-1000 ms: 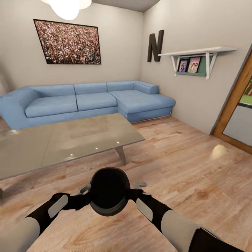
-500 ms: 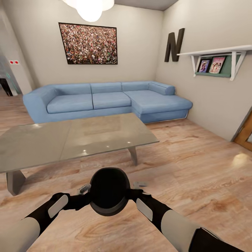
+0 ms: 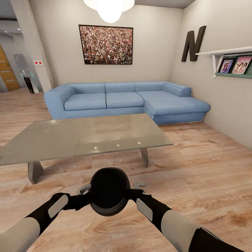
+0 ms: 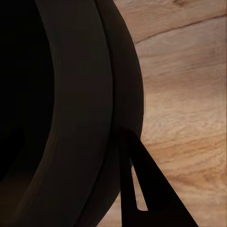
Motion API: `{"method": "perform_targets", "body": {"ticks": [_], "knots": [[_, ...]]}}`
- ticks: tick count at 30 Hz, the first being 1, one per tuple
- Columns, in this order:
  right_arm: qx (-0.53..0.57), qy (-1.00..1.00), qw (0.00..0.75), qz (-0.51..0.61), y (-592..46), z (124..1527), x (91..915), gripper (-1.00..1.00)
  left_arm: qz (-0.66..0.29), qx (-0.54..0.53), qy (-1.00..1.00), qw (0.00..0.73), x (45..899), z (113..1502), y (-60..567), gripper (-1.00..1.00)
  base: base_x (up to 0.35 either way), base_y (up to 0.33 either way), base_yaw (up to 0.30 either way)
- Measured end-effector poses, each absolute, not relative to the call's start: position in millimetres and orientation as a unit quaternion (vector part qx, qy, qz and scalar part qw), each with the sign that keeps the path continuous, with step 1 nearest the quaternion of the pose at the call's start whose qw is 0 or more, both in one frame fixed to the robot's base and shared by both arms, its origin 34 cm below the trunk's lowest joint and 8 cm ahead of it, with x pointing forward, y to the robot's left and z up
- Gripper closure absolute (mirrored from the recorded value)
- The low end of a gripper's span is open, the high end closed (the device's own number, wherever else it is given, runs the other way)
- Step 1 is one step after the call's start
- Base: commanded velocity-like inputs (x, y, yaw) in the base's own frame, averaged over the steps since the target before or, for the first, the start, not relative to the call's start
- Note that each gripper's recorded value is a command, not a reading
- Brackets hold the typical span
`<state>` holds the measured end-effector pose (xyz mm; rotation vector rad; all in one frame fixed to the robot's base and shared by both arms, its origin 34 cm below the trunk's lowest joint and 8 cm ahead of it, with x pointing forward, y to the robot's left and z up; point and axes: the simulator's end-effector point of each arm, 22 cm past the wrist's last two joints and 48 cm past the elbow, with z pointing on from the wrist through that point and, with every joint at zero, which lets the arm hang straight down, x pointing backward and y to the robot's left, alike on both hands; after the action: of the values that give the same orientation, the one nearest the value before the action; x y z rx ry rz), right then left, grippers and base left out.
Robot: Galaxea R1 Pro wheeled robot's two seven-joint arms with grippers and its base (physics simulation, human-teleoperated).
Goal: Place each of the two pumpkins and all three candles from the living room inside a cabinet in the living room (use any cabinet), then make sure every cabinet is closed, and position the cauldron so it is next to a table in the living room.
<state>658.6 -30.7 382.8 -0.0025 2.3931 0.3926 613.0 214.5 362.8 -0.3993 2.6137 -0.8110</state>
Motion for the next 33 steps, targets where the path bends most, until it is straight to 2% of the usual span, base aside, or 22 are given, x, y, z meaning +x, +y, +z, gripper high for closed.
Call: {"method": "perform_targets", "body": {"ticks": [29, 33], "knots": [[-0.001, 0.924, 0.35, 0.151, -30.5, 383.2, 658.8, 1.0, -0.289, -0.142, 0.928, 0.187, 613.0, 362.9, 214.7, 1.0, 0.0, 0.0, 0.003], [-0.001, 0.924, 0.351, 0.151, -30.5, 383.4, 658.8, 1.0, -0.288, -0.142, 0.928, 0.187, 613.1, 363.2, 214.7, 1.0, 0.13, 0.0, 0.0]]}}
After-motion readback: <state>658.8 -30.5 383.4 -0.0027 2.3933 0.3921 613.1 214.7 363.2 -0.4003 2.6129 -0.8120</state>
